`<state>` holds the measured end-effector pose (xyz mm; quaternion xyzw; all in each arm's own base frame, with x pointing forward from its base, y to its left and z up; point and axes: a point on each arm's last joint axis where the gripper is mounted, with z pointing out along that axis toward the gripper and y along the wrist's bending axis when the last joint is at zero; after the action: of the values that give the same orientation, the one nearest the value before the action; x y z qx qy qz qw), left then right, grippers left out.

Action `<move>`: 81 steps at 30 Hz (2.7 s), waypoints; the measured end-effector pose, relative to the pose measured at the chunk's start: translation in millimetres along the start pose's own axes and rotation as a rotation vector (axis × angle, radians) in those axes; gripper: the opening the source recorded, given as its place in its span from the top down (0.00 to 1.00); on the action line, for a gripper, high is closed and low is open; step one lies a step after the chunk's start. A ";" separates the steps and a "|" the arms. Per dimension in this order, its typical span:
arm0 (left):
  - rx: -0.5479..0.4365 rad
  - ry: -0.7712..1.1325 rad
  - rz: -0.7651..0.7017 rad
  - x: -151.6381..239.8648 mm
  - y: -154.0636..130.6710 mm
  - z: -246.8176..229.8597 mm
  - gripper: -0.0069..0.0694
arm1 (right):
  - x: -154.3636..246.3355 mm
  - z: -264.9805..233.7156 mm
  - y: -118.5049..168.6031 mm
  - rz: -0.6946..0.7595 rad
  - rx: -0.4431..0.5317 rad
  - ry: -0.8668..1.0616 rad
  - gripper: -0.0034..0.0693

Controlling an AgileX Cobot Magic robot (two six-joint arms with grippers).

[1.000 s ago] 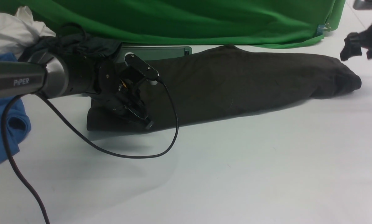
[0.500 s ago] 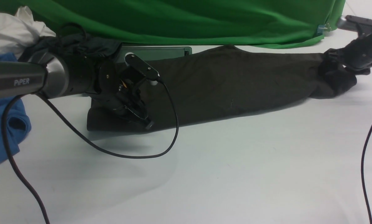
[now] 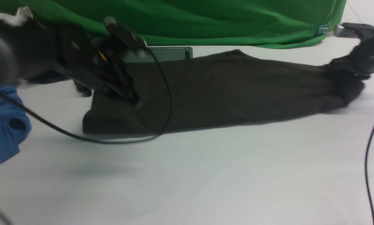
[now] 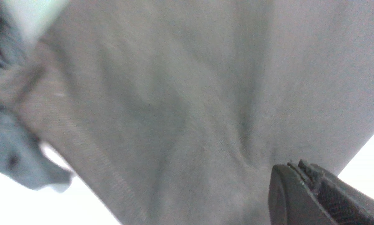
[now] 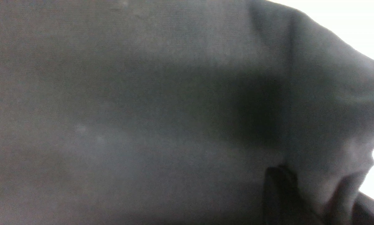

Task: Fold a long-sleeved shirt on a white desktop.
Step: 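Pull the folded dark garment lengthwise by its ends to straighten it flat on the table, then fold the right end of the dark garment over onto its left end with the right gripper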

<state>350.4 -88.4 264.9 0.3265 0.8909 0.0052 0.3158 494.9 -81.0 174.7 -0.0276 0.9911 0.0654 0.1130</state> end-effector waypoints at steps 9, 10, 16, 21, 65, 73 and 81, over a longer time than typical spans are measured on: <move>-0.038 -0.270 -0.046 0.8 -17.5 -140.2 0.89 | 75.6 -71.5 -48.1 0.172 0.182 0.049 0.84; -0.039 -0.275 -0.048 2.4 -18.5 -141.5 0.89 | 75.1 -74.2 -47.8 0.174 0.186 0.039 0.84; -0.108 -0.435 -0.067 40.3 -39.0 -182.5 0.89 | 98.8 -112.7 -47.5 0.231 0.229 -0.038 0.84; -0.148 -0.518 -0.085 70.2 -52.9 -192.4 0.89 | 94.6 -150.2 -24.5 0.195 0.256 -0.175 0.84; -0.235 -0.652 -0.096 85.9 -57.4 -201.5 0.89 | 2.1 -87.1 321.1 -0.333 -0.420 -0.337 0.54; -0.235 -0.652 -0.096 86.0 -57.5 -201.5 0.89 | 13.8 -122.4 322.8 -0.374 -0.478 -0.311 0.33; -0.221 -0.618 -0.101 83.2 -55.5 -191.7 0.89 | 18.0 -144.8 285.4 -0.447 -0.239 -0.291 0.79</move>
<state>160.9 -45.7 359.8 0.2320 0.7619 -0.0133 0.6046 425.6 181.1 345.7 -0.2486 0.9191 0.1584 0.2614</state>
